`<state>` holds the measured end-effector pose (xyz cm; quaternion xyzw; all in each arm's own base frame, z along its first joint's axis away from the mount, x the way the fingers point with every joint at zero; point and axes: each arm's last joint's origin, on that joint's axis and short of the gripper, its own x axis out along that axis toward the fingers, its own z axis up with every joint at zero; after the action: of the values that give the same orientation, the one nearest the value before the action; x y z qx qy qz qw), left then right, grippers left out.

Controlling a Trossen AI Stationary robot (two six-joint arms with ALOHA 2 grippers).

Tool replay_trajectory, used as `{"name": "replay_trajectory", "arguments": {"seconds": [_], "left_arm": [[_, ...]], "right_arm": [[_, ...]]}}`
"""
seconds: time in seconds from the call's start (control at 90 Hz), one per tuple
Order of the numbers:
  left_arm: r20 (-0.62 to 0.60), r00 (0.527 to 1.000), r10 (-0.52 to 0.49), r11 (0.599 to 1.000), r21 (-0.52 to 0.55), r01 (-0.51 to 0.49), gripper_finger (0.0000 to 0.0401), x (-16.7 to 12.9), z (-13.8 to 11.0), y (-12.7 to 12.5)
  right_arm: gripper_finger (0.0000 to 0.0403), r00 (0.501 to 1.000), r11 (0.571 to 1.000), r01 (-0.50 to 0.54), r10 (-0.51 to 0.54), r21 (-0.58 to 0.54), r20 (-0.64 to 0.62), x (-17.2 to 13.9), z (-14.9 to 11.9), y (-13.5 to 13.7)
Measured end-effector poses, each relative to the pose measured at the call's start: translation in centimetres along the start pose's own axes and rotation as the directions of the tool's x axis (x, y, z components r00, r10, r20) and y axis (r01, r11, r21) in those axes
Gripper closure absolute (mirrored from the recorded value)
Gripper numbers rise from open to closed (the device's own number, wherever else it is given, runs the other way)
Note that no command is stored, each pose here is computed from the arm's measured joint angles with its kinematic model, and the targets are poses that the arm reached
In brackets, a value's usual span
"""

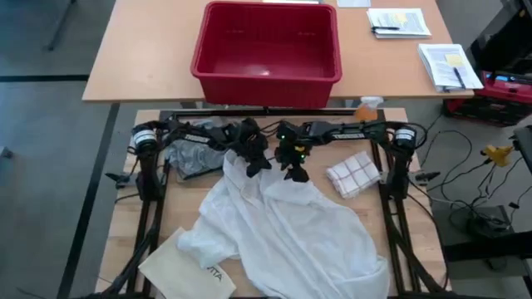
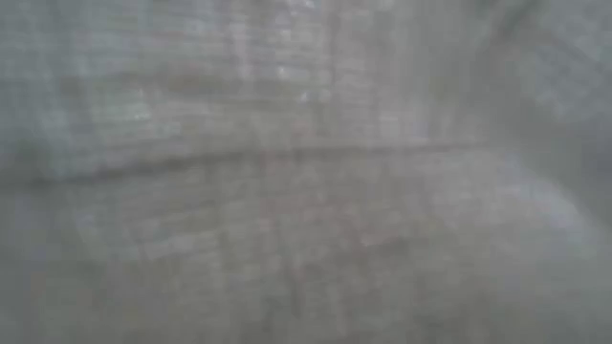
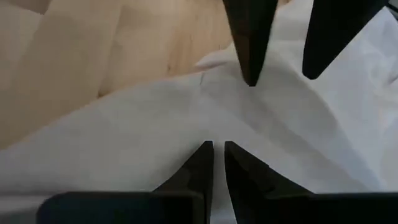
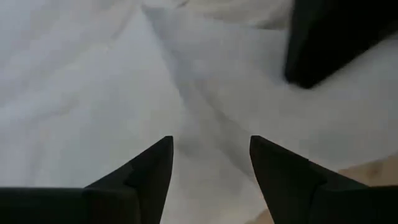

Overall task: Fold laundry
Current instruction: Fold the white long sleeve shirt

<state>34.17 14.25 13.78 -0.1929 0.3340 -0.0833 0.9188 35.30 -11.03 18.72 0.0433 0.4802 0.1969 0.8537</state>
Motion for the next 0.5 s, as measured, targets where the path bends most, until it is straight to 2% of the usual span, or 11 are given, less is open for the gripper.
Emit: {"name": "replay_trajectory", "arguments": {"seconds": [0.089, 0.256, 0.378, 0.5], "left_arm": [[0.001, 1.000, 0.000, 1.000, 0.000, 0.000, 0.0378, 0.02, -0.01, -0.01], [-0.005, 1.000, 0.004, 1.000, -0.017, -0.004, 0.0378, -0.28, -0.03, 0.07], [0.008, 1.000, 0.006, 1.000, 0.000, -0.006, 0.0378, -0.56, 0.17, 0.16], [-0.009, 1.000, 0.011, 1.000, -0.004, -0.011, 0.0378, -0.21, -0.26, 0.48]], "right_arm": [[0.0209, 1.000, 0.998, -0.012, 0.012, -0.057, -0.005, 0.23, 0.17, 0.53], [0.0243, 0.999, 0.997, 0.016, -0.019, -0.077, -0.034, 0.56, 0.11, 0.78], [0.0297, 0.999, 0.997, 0.011, -0.014, -0.073, -0.040, 0.58, 0.00, 0.81], [0.0372, 0.999, 0.999, 0.003, -0.005, -0.044, -0.048, 0.55, -0.07, 0.94]]}}
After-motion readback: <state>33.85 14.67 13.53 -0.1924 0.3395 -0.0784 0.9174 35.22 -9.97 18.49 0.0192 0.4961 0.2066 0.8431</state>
